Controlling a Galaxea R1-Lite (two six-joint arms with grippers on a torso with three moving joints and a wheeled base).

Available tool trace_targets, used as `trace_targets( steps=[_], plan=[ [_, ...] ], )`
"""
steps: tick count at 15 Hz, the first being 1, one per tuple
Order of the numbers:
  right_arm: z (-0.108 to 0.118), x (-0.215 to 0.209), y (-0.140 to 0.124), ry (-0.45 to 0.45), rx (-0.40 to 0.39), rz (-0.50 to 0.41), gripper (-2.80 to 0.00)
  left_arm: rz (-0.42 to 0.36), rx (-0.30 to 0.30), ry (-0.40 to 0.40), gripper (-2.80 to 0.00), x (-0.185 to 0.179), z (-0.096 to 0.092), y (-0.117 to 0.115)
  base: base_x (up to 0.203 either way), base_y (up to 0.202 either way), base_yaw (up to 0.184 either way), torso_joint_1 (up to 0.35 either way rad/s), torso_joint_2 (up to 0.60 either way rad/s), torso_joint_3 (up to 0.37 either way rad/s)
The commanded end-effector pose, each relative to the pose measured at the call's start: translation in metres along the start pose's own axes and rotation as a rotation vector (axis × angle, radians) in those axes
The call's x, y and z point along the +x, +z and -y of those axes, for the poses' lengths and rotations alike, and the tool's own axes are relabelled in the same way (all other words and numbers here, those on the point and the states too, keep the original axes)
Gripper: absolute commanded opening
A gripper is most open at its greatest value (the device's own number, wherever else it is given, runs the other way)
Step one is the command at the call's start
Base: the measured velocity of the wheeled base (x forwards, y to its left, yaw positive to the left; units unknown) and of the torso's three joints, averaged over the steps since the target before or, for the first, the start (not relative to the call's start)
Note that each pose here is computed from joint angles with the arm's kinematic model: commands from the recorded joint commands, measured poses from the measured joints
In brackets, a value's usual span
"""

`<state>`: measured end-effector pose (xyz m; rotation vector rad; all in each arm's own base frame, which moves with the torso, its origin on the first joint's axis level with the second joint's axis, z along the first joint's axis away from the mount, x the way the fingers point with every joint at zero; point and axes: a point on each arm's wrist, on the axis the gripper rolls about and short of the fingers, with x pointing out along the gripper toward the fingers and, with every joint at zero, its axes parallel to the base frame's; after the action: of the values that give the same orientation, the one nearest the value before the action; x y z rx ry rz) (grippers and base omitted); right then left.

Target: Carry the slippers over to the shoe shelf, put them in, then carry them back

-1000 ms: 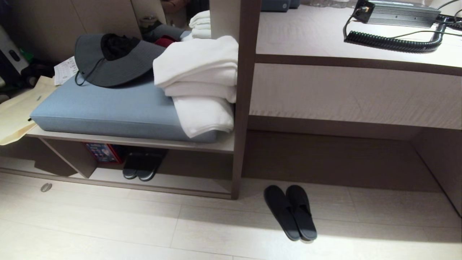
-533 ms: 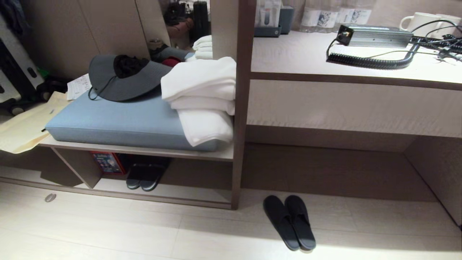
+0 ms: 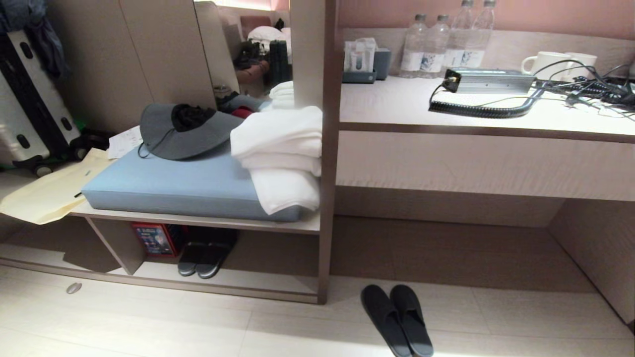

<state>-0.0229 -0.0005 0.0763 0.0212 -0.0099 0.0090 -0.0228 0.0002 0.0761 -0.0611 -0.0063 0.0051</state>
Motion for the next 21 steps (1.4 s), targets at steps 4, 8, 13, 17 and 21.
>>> trace_targets(
  steps=[4, 8, 13, 17, 21],
  plan=[
    [0.0000, 0.0001, 0.0001, 0.000, -0.001, -0.001, -2.80, 0.002, 0.000, 0.001, -2.80, 0.0000, 0.0000, 0.0001, 0.000, 0.000, 0.000, 0.001, 0.00, 0.200],
    [0.0000, 0.0001, 0.0001, 0.000, 0.000, -0.001, -2.80, 0.001, 0.000, 0.001, -2.80, -0.0001, 0.0000, 0.0000, 0.000, 0.000, 0.000, 0.006, 0.00, 0.071],
    [0.0000, 0.0001, 0.0001, 0.000, 0.000, -0.001, -2.80, 0.001, 0.000, 0.001, -2.80, -0.0001, 0.0000, 0.0000, 0.000, 0.000, 0.000, 0.000, 0.00, 0.000],
    [0.0000, 0.0001, 0.0001, 0.000, 0.000, -0.001, -2.80, 0.001, -0.002, 0.001, -2.80, -0.0001, 0.0000, 0.0000, 0.000, 0.000, 0.000, 0.000, 0.00, 0.000],
    [0.0000, 0.0001, 0.0000, -0.001, -0.001, -0.001, -2.80, 0.000, -0.002, 0.001, -2.80, 0.0000, 0.0000, 0.0000, 0.000, 0.000, 0.000, 0.000, 0.00, 0.000]
  ],
)
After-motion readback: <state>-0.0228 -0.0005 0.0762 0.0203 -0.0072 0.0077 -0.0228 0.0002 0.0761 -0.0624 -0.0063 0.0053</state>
